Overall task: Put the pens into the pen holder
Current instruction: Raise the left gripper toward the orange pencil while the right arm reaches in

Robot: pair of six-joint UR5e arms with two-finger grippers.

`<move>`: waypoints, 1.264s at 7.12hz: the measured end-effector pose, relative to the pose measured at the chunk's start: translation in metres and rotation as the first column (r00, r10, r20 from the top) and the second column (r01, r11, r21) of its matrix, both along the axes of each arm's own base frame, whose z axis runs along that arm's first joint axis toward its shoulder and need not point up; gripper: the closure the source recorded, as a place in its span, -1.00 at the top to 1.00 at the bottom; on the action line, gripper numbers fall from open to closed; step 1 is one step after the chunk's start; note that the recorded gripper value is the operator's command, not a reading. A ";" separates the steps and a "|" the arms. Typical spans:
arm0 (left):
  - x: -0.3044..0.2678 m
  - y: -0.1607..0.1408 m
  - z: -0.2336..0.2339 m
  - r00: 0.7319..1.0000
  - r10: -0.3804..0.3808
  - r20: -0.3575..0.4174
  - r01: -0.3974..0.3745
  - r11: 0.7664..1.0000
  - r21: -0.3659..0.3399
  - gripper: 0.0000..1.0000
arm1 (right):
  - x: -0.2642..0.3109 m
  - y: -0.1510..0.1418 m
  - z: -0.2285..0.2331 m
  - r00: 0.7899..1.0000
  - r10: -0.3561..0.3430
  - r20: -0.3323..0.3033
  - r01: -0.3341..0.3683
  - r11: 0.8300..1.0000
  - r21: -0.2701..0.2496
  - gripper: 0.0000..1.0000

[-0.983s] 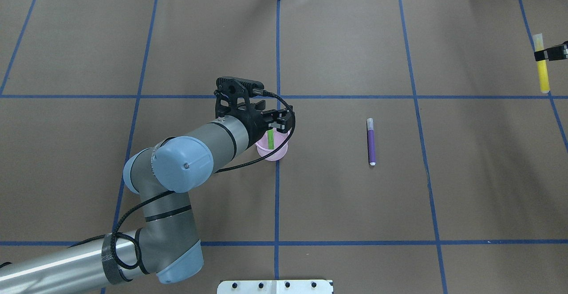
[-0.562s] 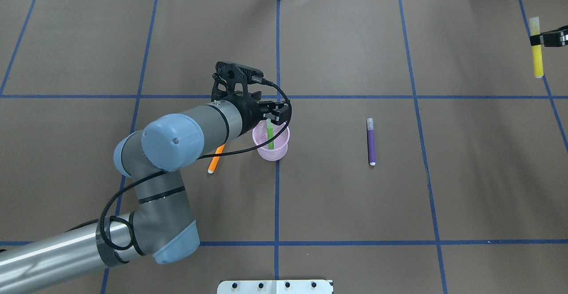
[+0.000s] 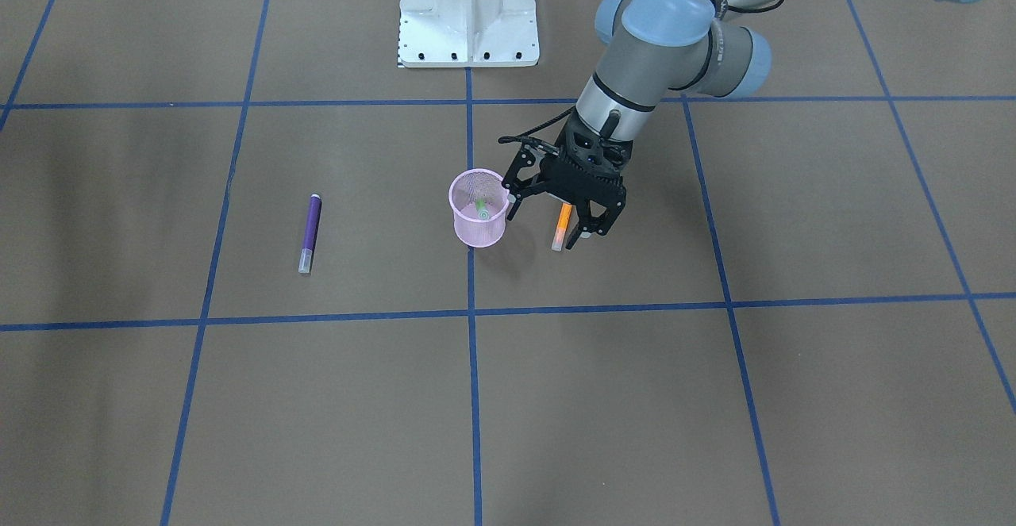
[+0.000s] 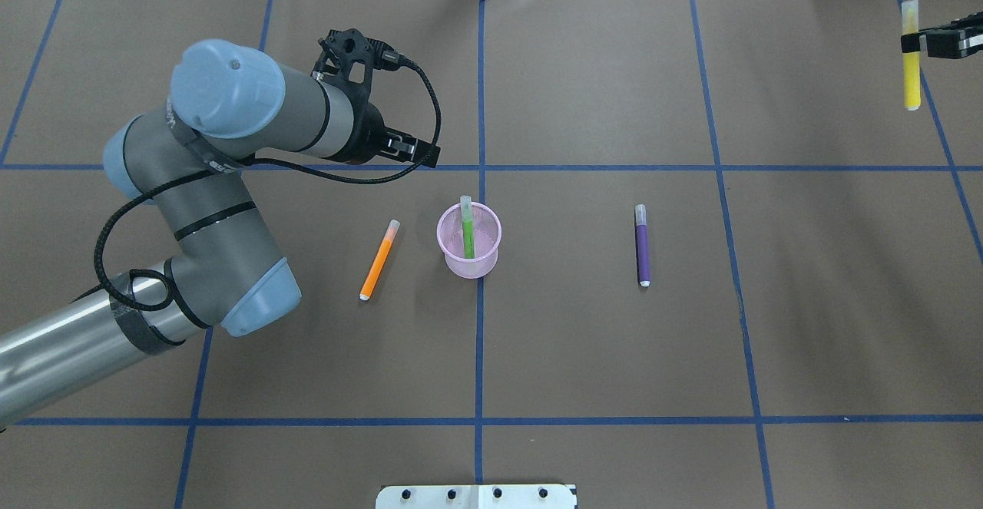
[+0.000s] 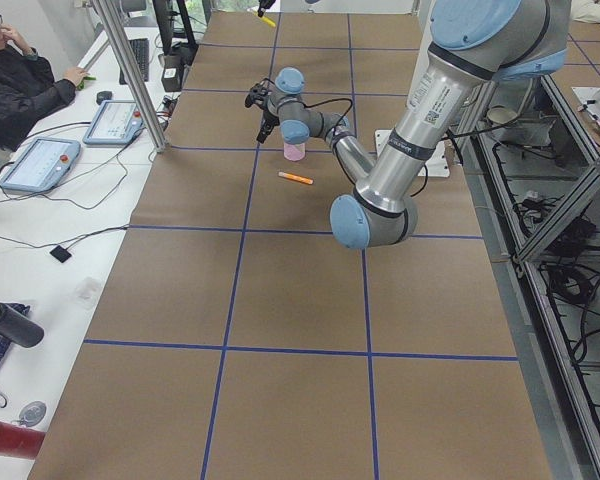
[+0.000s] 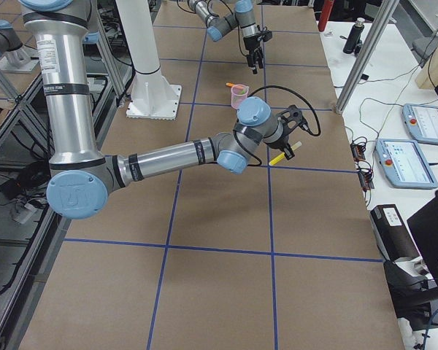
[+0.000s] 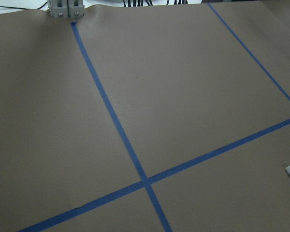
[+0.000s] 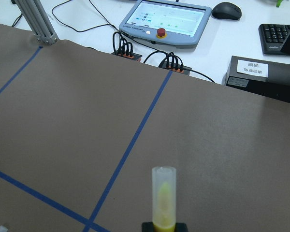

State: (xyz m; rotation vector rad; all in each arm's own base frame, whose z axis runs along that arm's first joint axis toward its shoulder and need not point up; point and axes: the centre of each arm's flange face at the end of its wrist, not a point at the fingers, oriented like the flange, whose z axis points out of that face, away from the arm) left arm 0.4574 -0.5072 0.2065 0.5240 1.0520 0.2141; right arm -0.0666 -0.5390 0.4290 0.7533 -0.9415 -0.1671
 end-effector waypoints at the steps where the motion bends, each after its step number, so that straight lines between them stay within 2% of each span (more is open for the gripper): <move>1: -0.005 -0.006 0.007 0.997 0.036 0.067 -0.034 0.999 -0.029 0.80 | -0.005 -0.006 -0.015 1.000 0.003 0.020 -0.004 1.000 0.030 -1.00; 3: -0.007 -0.005 0.014 0.978 0.092 0.185 -0.081 0.995 -0.066 0.80 | -0.037 -0.012 -0.045 0.995 0.043 0.088 -0.049 0.997 0.065 -1.00; 6: 0.020 0.002 0.039 0.955 0.154 0.254 -0.132 0.986 -0.099 0.76 | -0.106 -0.001 -0.065 0.984 0.080 0.160 -0.098 0.990 0.106 -1.00; 9: 0.062 0.017 0.066 0.933 0.213 0.291 -0.179 0.974 -0.139 0.69 | -0.165 0.006 -0.094 0.973 0.085 0.217 -0.110 0.988 0.106 -1.00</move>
